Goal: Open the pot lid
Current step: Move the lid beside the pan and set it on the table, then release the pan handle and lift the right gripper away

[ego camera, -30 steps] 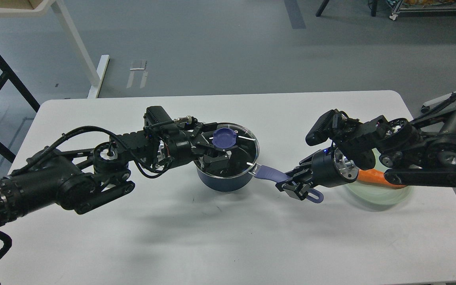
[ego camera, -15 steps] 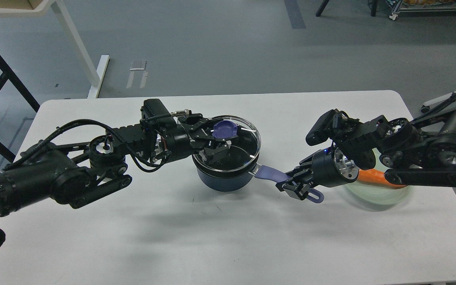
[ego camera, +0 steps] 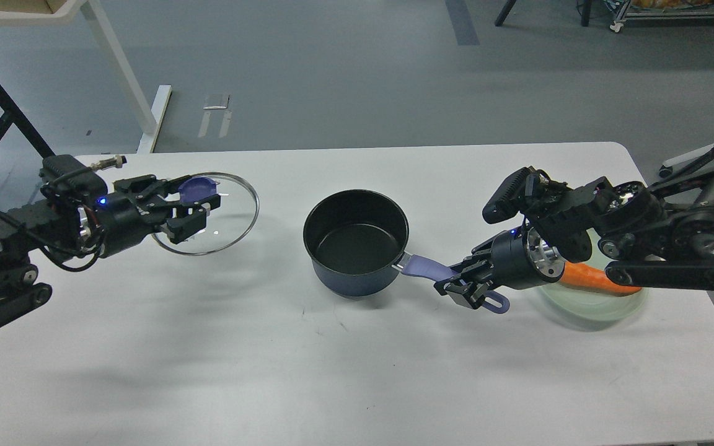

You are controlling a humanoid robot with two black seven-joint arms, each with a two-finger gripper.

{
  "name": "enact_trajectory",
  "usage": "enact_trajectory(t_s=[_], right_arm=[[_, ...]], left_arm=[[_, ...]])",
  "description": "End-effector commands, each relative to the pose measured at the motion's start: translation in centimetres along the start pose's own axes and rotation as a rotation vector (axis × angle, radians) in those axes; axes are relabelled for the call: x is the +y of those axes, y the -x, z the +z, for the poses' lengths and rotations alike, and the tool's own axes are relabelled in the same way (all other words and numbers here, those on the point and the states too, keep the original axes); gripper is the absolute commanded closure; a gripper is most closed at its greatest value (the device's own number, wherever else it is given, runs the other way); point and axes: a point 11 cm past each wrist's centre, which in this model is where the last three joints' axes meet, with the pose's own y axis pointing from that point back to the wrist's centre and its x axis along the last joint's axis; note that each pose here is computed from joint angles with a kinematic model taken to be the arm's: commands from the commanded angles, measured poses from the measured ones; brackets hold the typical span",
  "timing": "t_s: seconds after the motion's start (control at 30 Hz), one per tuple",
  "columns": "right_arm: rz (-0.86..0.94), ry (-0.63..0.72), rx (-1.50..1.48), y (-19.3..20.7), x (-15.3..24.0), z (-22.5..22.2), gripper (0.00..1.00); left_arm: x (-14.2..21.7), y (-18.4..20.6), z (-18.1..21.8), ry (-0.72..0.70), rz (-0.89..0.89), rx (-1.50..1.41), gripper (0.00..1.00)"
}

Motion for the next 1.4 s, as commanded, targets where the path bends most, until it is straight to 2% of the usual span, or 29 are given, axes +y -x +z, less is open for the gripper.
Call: enact_trajectory(t_s=[0.0, 0.1, 0.27, 0.47, 0.77, 0.83, 0.9, 1.0, 1.2, 1.37], right_arm=[[-0.001, 0.005, -0.004, 0.2, 0.1, 0.2, 0.73], [0.001, 0.006, -0.005, 0.2, 0.2, 0.2, 0.73], [0.004, 0.007, -0.002, -0.1, 0.3, 0.2, 0.73], [0.004, 0.006, 0.001, -0.2, 0.3, 0.2, 0.73], [0.004, 0.007, -0.002, -0.1, 0.3, 0.2, 0.73], [0.004, 0.008, -0.003, 0.0, 0.3, 0.3, 0.67], [0.006, 0.008, -0.004, 0.0, 0.3, 0.3, 0.55], [0.006, 0.008, -0.009, 0.0, 0.3, 0.3, 0.45], [0.011, 0.007, -0.009, -0.2, 0.3, 0.2, 0.35], [0.067, 0.021, -0.004, -1.9, 1.2, 0.6, 0.25]], left_arm=[[2.2, 3.0, -3.5, -0.084, -0.056, -0.008, 0.54], [3.3, 5.1, -5.3, -0.136, -0.086, -0.017, 0.54], [4.1, 7.4, -5.8, -0.155, -0.123, -0.067, 0.54], [4.4, 8.4, -6.0, -0.16, -0.122, -0.105, 0.52], [4.3, 8.7, -5.8, -0.159, -0.128, -0.09, 0.44], [4.3, 8.7, -5.8, -0.159, -0.127, -0.091, 0.36], [4.3, 8.6, -5.9, -0.162, -0.121, -0.087, 0.21], [4.4, 8.4, -6.1, -0.186, -0.099, -0.044, 0.17], [4.4, 8.1, -6.4, -0.216, -0.063, 0.006, 0.06], [4.4, 6.5, -7.5, -0.296, 0.039, 0.139, 0.01]])
